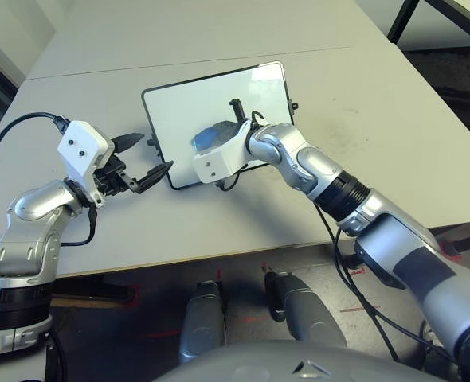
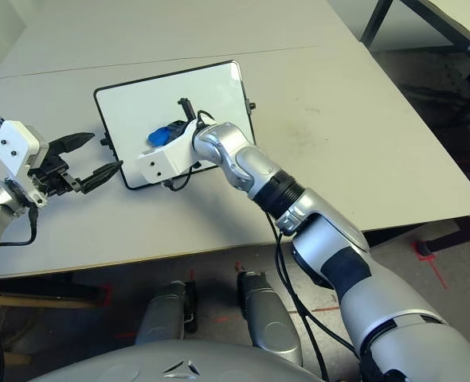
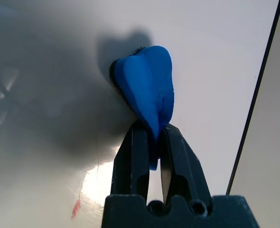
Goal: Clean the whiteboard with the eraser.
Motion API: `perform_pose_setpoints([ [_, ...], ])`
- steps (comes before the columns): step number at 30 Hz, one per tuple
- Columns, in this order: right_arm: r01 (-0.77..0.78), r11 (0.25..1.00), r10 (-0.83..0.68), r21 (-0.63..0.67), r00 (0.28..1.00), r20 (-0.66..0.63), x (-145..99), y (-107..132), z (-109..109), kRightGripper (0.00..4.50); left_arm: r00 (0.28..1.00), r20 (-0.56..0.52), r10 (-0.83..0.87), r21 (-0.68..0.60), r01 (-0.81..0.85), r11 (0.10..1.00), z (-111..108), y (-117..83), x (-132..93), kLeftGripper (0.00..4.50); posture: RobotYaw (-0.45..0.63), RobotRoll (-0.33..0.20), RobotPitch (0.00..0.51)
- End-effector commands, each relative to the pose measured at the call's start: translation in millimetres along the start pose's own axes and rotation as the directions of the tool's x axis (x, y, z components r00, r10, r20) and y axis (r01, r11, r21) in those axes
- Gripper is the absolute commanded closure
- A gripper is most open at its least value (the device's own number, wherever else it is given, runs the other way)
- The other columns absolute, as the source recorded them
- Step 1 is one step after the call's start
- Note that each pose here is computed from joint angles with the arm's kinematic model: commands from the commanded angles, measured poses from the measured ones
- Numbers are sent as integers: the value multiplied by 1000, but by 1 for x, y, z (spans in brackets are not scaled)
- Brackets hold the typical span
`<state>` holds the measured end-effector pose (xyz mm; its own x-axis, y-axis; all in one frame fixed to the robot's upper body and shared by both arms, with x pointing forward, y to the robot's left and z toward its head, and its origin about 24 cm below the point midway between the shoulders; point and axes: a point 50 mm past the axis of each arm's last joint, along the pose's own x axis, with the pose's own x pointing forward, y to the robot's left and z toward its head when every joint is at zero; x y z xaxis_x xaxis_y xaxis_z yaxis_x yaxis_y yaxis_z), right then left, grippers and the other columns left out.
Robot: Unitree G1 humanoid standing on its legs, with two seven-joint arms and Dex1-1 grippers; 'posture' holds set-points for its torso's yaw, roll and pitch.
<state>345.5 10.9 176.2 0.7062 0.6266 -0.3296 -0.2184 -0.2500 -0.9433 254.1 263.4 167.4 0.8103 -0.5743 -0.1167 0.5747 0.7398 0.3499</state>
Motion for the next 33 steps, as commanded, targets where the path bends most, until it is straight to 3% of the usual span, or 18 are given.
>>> perform_pose_setpoints([
  [1,-20,1000,21,18,996,-83,-2,4,-22,4359,1000,9,-5,11,5,1000,1,0,3,0,-18,0,135],
  [13,-13,999,18,33,986,-169,-15,-3,-52,4359,999,22,-25,15,25,1000,2,0,10,0,-38,0,132],
  [19,-30,993,42,111,993,-107,-28,-12,-49,4359,999,25,-30,16,30,999,2,0,12,0,-43,0,133],
  [24,-75,973,89,220,994,-59,-54,-28,-55,4359,999,31,-36,13,36,999,2,-1,13,0,-56,0,136],
  [28,-78,945,100,318,993,-54,-76,-43,-72,4359,999,33,-42,9,41,999,1,-2,16,0,-71,0,140],
  [33,-37,879,139,476,974,-180,-105,-53,-117,4359,998,38,-52,5,52,999,1,-2,20,0,-83,0,143],
])
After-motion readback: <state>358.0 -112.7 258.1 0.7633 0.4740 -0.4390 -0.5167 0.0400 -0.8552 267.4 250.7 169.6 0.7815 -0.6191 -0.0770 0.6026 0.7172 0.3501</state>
